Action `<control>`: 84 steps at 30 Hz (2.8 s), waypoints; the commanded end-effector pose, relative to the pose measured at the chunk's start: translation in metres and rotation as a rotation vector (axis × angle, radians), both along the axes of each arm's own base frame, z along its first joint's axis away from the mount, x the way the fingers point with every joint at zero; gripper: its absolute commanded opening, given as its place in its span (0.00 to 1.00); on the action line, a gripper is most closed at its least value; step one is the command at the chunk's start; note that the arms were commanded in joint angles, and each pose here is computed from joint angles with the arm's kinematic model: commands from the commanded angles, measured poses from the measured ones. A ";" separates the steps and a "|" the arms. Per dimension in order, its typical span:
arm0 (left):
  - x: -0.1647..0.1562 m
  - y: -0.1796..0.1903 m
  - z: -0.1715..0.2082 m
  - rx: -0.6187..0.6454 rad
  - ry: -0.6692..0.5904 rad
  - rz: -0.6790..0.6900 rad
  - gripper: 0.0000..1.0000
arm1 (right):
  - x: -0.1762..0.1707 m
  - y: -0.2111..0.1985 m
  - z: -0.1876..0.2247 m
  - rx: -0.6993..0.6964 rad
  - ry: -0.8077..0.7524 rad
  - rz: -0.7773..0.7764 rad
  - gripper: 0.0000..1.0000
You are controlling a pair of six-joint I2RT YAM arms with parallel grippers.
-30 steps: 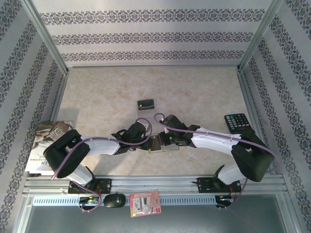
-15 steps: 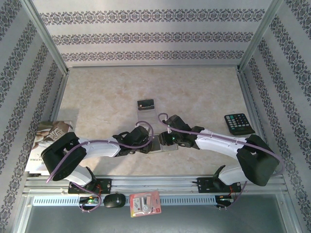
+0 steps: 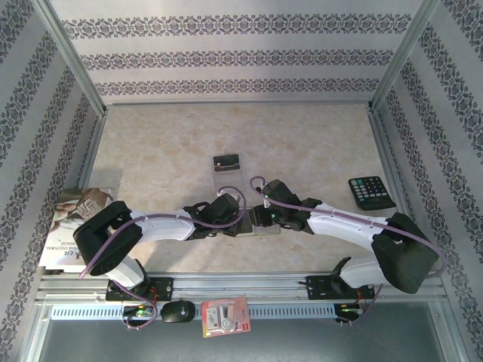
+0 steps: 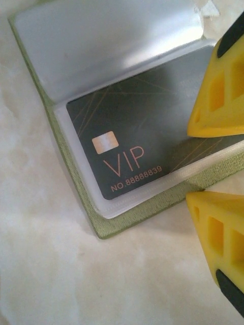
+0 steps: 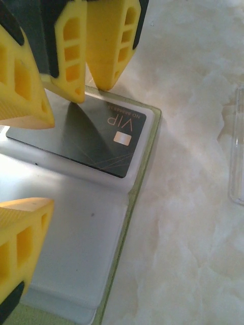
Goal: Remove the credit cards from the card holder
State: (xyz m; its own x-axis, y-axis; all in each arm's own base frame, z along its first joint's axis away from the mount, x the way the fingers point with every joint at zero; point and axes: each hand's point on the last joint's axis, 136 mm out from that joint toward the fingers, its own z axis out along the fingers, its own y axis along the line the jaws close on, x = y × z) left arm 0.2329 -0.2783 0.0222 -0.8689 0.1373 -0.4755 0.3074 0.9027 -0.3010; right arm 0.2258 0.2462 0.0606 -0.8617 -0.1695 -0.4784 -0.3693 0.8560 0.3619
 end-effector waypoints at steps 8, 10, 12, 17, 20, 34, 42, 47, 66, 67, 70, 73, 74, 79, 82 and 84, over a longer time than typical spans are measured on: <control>-0.011 0.000 -0.011 0.037 0.039 -0.032 0.13 | -0.004 0.000 -0.003 0.009 0.003 0.023 0.40; -0.013 0.001 -0.013 0.038 0.044 -0.032 0.12 | -0.005 0.001 -0.004 0.016 0.018 0.026 0.37; -0.013 0.002 -0.013 0.039 0.047 -0.035 0.11 | -0.004 0.001 -0.007 0.043 0.060 0.017 0.30; -0.015 0.002 -0.014 0.036 0.050 -0.037 0.11 | -0.005 0.014 -0.008 0.138 0.131 0.043 0.23; -0.014 0.002 -0.014 0.032 0.047 -0.037 0.11 | -0.006 0.020 -0.012 0.172 0.175 0.043 0.22; -0.016 0.001 -0.016 0.026 0.049 -0.044 0.12 | -0.002 0.008 -0.034 0.134 0.238 -0.041 0.21; -0.016 0.001 -0.017 0.026 0.052 -0.048 0.12 | -0.002 0.012 -0.037 0.130 0.253 -0.044 0.23; -0.017 0.000 -0.018 0.024 0.055 -0.052 0.12 | -0.004 0.017 -0.039 0.159 0.272 -0.042 0.25; -0.017 0.000 -0.018 0.024 0.057 -0.053 0.18 | -0.004 0.013 -0.039 0.160 0.245 -0.060 0.00; -0.018 0.001 -0.018 0.024 0.057 -0.052 0.18 | -0.004 0.011 -0.038 0.159 0.237 -0.065 0.00; -0.018 0.002 -0.019 0.026 0.057 -0.049 0.18 | -0.003 0.007 -0.035 0.154 0.222 -0.079 0.00; -0.019 0.003 -0.021 0.028 0.063 -0.050 0.17 | -0.002 0.000 -0.035 0.136 0.209 -0.101 0.00; -0.019 0.002 -0.021 0.027 0.064 -0.049 0.17 | -0.002 -0.003 -0.035 0.128 0.204 -0.111 0.00; -0.019 0.003 -0.021 0.026 0.061 -0.051 0.18 | -0.001 -0.008 -0.030 0.115 0.186 -0.123 0.00; -0.019 0.002 -0.023 0.028 0.067 -0.053 0.16 | -0.003 0.005 -0.023 0.157 0.198 -0.070 0.06; -0.020 0.002 -0.026 0.030 0.074 -0.056 0.14 | -0.003 0.011 -0.021 0.160 0.190 -0.056 0.09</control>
State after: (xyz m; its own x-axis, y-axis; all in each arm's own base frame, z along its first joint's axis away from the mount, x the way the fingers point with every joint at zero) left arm 0.2310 -0.2861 0.0223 -0.8666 0.1433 -0.4779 0.3275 0.8860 -0.3282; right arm 0.2233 0.2466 0.0317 -0.9512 -0.0253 -0.3075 -0.1969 0.8172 0.5417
